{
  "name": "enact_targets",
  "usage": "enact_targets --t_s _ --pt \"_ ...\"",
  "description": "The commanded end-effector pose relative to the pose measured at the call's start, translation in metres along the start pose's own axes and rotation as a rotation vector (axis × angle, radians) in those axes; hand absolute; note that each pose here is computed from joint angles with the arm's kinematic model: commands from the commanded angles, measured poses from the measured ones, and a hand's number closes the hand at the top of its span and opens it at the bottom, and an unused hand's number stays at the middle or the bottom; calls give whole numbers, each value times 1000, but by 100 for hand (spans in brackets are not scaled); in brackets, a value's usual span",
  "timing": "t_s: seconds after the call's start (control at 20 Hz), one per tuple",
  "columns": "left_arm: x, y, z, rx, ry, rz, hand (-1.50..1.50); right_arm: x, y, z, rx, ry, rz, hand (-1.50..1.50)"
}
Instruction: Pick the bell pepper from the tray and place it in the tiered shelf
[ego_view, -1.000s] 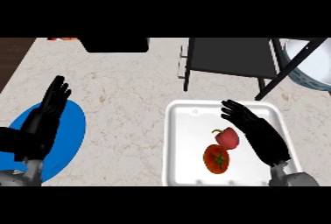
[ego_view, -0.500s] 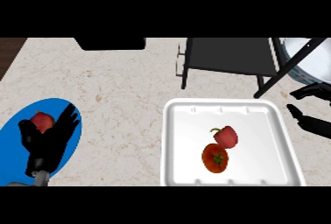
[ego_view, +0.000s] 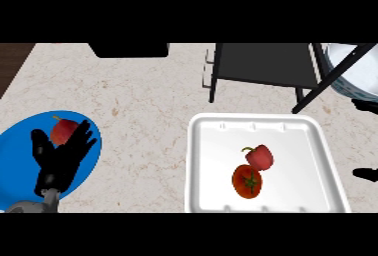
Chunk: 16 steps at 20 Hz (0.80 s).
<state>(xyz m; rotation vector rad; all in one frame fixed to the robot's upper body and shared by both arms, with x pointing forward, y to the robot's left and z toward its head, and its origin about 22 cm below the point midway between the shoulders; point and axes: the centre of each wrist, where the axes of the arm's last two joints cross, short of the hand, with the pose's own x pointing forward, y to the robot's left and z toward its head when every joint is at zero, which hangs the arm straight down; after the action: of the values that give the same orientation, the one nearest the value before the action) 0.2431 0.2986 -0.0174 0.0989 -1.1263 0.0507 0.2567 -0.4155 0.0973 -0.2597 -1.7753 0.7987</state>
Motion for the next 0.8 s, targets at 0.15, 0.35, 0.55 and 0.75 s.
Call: enact_targets --t_s 0.15,0.35,0.55,0.75 --pt "-9 2 2 15 46 15 0 62 17 -1 220 29 109 -150" --pt "0 26 -1 6 9 5 0 106 41 -12 197 103 205 -150" --pt "-5 8 5 17 12 1 0 134 66 -10 111 169 251 -150" --pt "0 -7 -11 -25 22 4 0 152 87 -30 64 248 333 -150"
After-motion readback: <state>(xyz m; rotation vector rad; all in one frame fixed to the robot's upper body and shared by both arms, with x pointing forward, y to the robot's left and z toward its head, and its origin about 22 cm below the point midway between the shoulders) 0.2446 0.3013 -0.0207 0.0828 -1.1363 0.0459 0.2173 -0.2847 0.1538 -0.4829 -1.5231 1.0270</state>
